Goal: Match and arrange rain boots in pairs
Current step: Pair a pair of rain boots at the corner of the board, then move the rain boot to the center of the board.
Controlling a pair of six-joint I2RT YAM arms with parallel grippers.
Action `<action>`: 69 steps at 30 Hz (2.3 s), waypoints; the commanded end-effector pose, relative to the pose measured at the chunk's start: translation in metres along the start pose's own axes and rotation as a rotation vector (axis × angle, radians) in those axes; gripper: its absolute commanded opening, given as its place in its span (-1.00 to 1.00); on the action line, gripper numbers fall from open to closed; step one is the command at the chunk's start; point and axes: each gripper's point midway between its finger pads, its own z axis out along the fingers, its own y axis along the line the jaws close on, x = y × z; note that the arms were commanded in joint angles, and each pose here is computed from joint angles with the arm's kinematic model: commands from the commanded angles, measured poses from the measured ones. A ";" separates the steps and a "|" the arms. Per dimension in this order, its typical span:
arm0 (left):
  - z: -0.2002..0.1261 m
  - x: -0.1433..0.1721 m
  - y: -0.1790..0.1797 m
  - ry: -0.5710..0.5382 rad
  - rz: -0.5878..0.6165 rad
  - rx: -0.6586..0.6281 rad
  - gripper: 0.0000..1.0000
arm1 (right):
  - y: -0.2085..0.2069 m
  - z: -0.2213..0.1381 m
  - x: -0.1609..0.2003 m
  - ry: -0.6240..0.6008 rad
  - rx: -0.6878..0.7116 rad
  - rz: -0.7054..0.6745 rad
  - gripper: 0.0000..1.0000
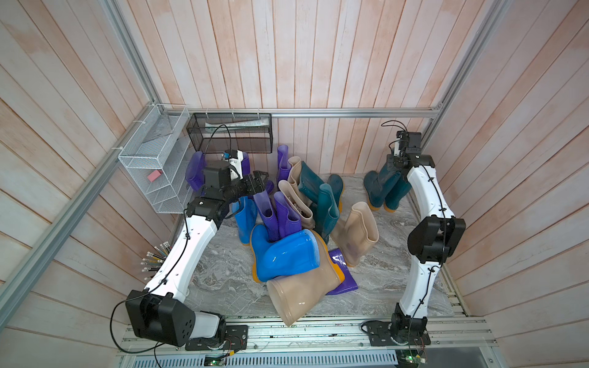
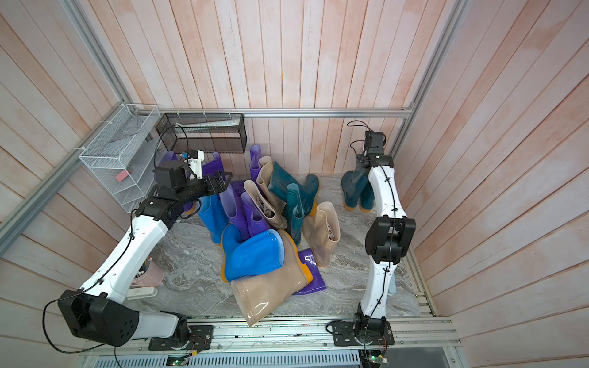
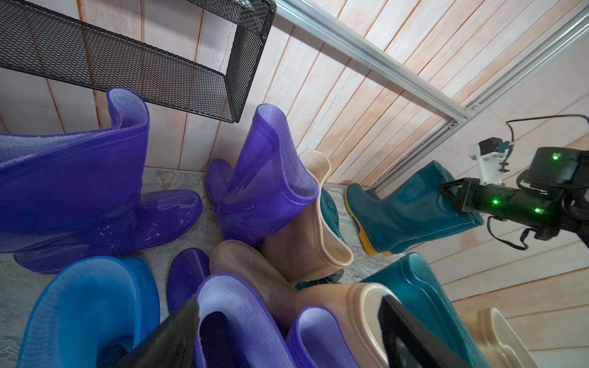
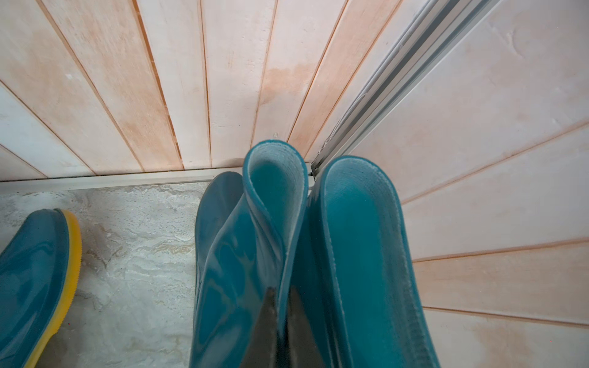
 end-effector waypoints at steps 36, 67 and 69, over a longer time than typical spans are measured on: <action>-0.003 0.008 -0.043 0.015 -0.027 0.258 0.85 | 0.106 -0.238 0.018 -0.295 -0.474 0.161 0.47; -0.007 0.020 -0.078 0.038 0.016 0.330 0.86 | 0.089 -0.263 0.148 -0.060 -0.340 0.079 -1.00; -0.007 0.021 -0.078 0.039 0.015 0.331 0.86 | 0.081 -0.270 0.138 -0.090 -0.315 0.086 -1.00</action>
